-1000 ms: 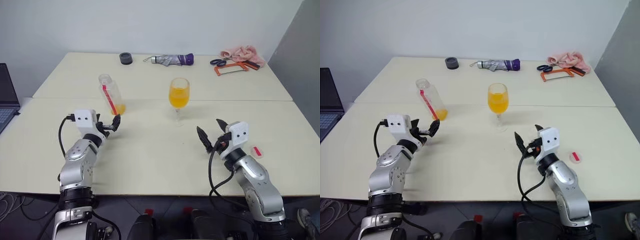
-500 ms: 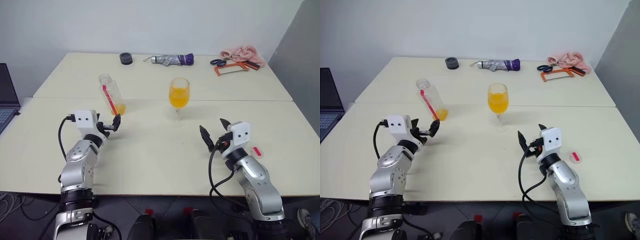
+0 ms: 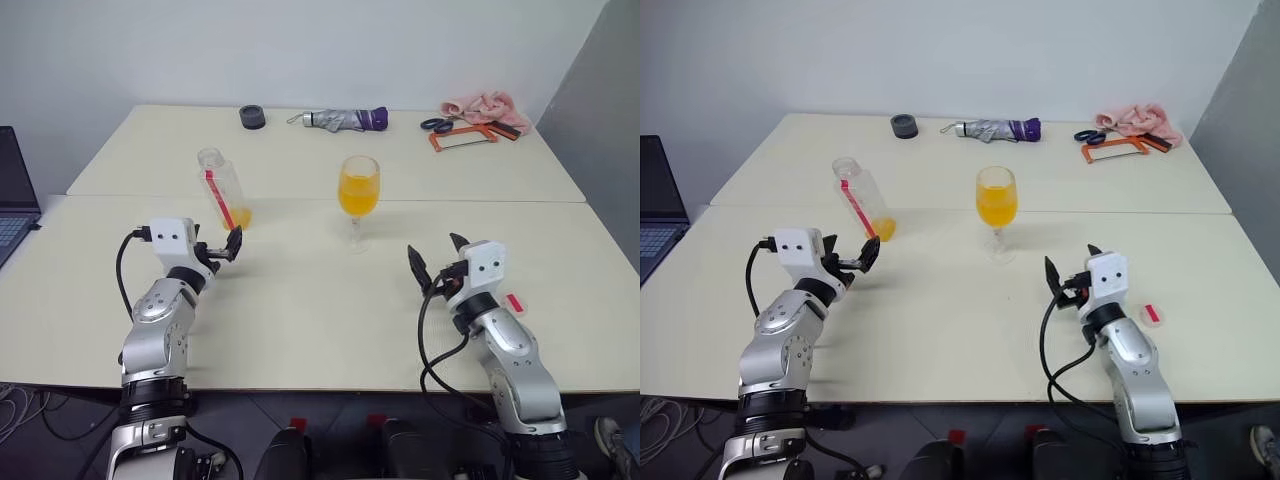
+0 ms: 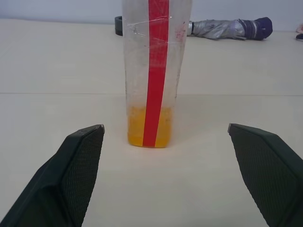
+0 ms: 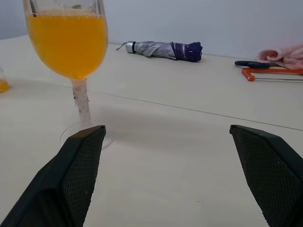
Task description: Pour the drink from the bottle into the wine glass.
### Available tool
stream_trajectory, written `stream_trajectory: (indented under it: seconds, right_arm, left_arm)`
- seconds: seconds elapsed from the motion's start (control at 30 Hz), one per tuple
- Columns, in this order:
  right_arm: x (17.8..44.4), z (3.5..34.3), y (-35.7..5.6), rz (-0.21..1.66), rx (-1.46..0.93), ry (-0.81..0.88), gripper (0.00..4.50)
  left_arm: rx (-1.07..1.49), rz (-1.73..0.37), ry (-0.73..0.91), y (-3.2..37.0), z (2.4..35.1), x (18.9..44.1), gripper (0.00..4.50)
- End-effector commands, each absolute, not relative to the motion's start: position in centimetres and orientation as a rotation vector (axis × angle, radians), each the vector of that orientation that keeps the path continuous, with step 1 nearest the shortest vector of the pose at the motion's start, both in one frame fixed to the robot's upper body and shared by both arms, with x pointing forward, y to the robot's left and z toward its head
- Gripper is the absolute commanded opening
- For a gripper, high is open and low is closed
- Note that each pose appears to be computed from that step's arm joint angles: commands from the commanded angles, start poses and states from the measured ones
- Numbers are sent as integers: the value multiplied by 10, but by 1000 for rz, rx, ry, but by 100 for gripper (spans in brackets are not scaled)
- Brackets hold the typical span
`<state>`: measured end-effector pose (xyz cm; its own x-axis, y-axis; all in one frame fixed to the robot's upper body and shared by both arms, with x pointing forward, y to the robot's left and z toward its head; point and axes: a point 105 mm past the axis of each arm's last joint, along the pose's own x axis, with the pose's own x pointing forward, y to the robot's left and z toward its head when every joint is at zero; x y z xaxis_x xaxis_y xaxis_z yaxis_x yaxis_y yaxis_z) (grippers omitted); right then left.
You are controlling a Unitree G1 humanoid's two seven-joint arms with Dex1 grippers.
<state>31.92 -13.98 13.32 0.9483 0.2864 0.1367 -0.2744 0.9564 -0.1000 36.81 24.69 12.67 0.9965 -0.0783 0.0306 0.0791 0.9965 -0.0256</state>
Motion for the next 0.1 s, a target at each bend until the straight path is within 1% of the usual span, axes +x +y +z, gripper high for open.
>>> stream_trajectory:
  seconds: [0.03, 0.1]
  right_arm:
    - [320, 147, -141, 279, -85, -209, 450]
    - [320, 146, -141, 280, -85, -209, 450]
  left_arm:
    - [0, -79, -112, 247, 148, 368, 448]
    - [3, -79, -118, 247, 149, 368, 448]
